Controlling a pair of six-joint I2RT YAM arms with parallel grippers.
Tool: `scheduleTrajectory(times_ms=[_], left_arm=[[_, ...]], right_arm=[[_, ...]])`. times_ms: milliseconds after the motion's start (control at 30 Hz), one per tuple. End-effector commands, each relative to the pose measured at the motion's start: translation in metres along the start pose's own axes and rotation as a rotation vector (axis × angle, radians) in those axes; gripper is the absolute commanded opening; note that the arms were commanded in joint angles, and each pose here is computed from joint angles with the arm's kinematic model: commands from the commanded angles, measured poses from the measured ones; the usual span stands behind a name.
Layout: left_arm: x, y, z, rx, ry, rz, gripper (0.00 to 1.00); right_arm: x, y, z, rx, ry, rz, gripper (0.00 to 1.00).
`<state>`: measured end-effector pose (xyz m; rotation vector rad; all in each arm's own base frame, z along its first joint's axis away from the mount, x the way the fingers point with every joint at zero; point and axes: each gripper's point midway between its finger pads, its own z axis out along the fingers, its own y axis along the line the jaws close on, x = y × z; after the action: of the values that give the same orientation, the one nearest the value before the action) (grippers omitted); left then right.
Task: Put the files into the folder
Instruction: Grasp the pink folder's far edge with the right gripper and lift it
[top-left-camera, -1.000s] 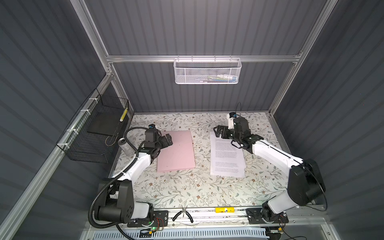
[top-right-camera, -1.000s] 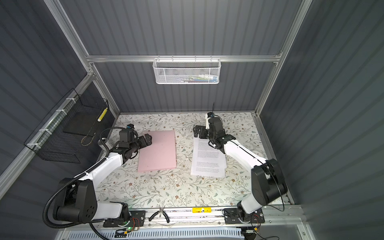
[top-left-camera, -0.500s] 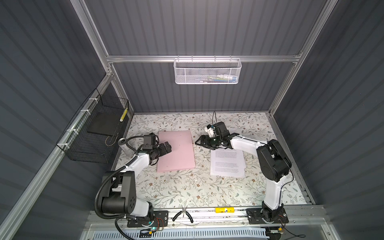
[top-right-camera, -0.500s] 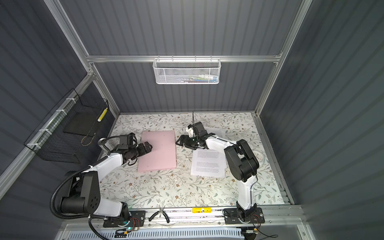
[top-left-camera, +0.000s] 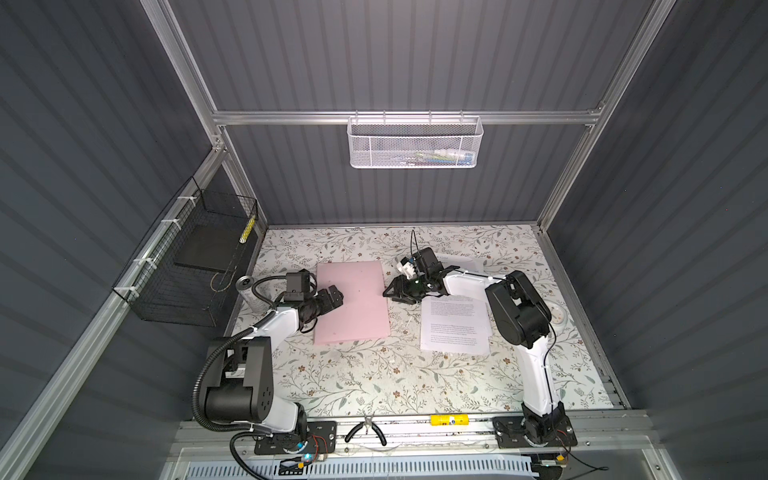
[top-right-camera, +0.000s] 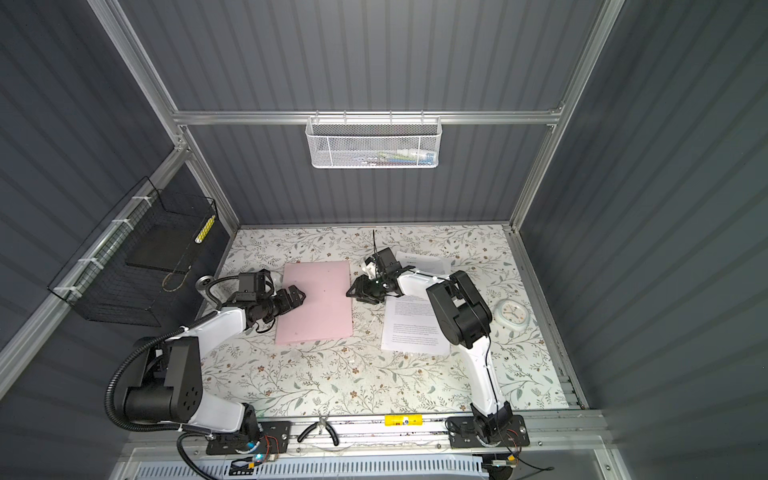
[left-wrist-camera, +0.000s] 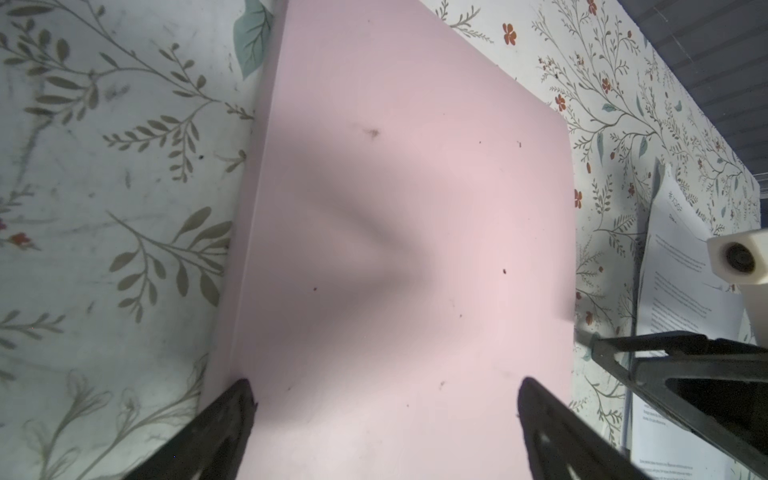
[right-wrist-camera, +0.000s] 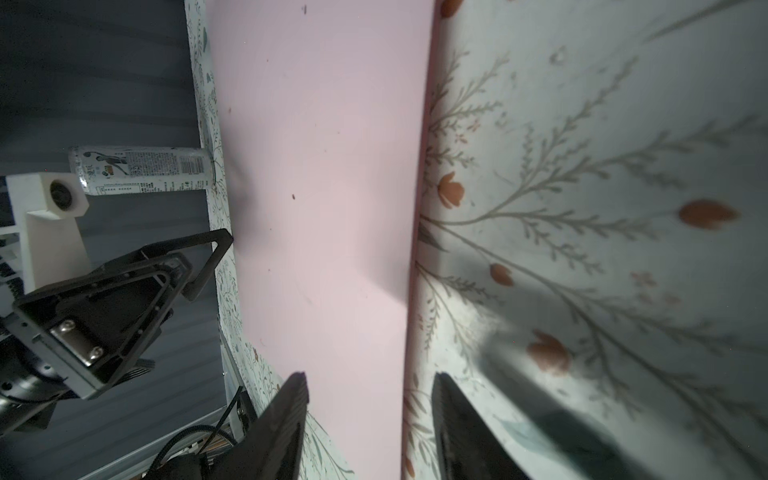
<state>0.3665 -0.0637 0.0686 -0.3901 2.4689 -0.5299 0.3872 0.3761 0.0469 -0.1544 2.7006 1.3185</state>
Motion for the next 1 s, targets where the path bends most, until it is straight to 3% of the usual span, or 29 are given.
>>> scheduleTrajectory(times_ms=[0,133,433,967], left_arm=[[-0.001,0.01,-0.013,-0.065,-0.007,0.013,0.99],[-0.005,0.022,-0.019,-0.143,-0.03,0.027,0.99],[0.0,0.031,-0.013,-0.167,-0.022,0.027,0.99],[0.009,0.027,0.01,-0.089,0.004,0.012,0.98]], right_arm=[[0.002,0.008,0.005,-0.023,0.028,0.01,0.51],[0.004,0.005,0.011,-0.027,0.042,0.019,0.51],[0.004,0.006,0.018,-0.056,0.058,0.035,0.51],[-0.003,0.023,0.021,-0.125,0.071,0.015,0.51]])
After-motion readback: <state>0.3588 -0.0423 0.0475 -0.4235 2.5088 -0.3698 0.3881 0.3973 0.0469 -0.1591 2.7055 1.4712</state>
